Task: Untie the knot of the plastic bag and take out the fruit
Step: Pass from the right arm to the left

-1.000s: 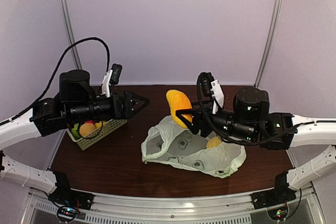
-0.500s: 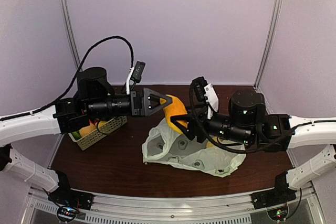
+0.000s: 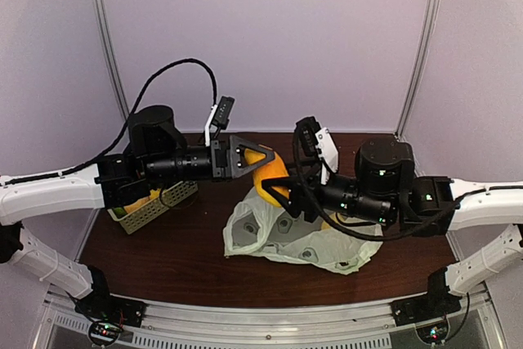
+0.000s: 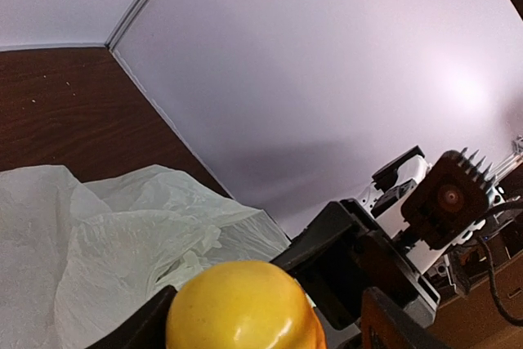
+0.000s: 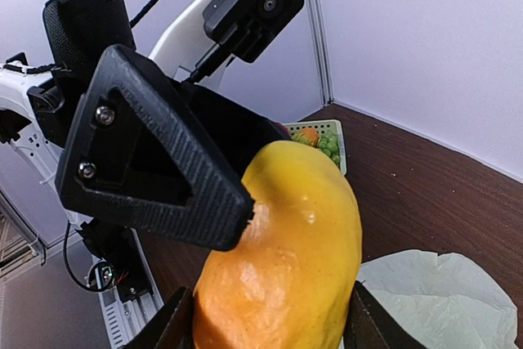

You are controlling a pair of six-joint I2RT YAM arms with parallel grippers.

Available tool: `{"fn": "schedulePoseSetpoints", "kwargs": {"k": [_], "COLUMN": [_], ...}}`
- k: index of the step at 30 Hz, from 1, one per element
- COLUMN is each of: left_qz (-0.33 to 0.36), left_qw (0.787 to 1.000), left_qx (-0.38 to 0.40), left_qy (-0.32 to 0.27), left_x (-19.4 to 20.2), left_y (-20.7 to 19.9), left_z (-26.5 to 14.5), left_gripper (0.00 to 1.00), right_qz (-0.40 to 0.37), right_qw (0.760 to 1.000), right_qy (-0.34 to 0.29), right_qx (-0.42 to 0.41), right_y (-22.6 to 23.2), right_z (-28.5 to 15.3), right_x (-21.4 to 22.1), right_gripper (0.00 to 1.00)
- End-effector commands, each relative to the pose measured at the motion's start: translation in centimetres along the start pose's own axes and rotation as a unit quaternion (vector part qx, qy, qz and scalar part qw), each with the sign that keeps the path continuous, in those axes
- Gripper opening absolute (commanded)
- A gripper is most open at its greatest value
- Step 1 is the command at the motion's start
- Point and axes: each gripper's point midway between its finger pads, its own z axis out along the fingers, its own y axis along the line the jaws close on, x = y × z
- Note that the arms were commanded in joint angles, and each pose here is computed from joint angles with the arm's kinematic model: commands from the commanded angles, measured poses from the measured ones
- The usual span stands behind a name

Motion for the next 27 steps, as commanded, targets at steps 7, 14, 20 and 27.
{"fn": "schedulePoseSetpoints", "kwargs": {"k": [7,14,20,27], "left_qz": [-0.003,-0.002,-0.002,0.023], "left_qw": [1.0,0.999,1.0,0.999], "left_qx": [0.028,0.029,0.028,0.002], "left_qy": [-0.008,-0.014,-0.014,-0.031], "left_x": [-0.2,-0.5,-0.5,-1.9], "left_y": [-1.0,-1.0,-1.0,-1.1], "left_z": [0.3,0.3,0.3,-0.6], "left_gripper": [0.6,0.48,0.45,0.44], "right_qz": [-0.013,-0.014,-0.012,-0.001], "right_qw": [1.0,1.0,1.0,0.999], "right_qy": [0.007,0.006,0.002,-0.017], "right_qx": [0.004,0.008,0.017,0.04], "right_y": [0.4,0.4,-0.1,-1.4], "right_z": [0.2,0.1,-0.2,-2.1], "right_x": [0.0,0.0,0.0,-0.9], "right_gripper": [0.4,0.46,0.72,0.99]}}
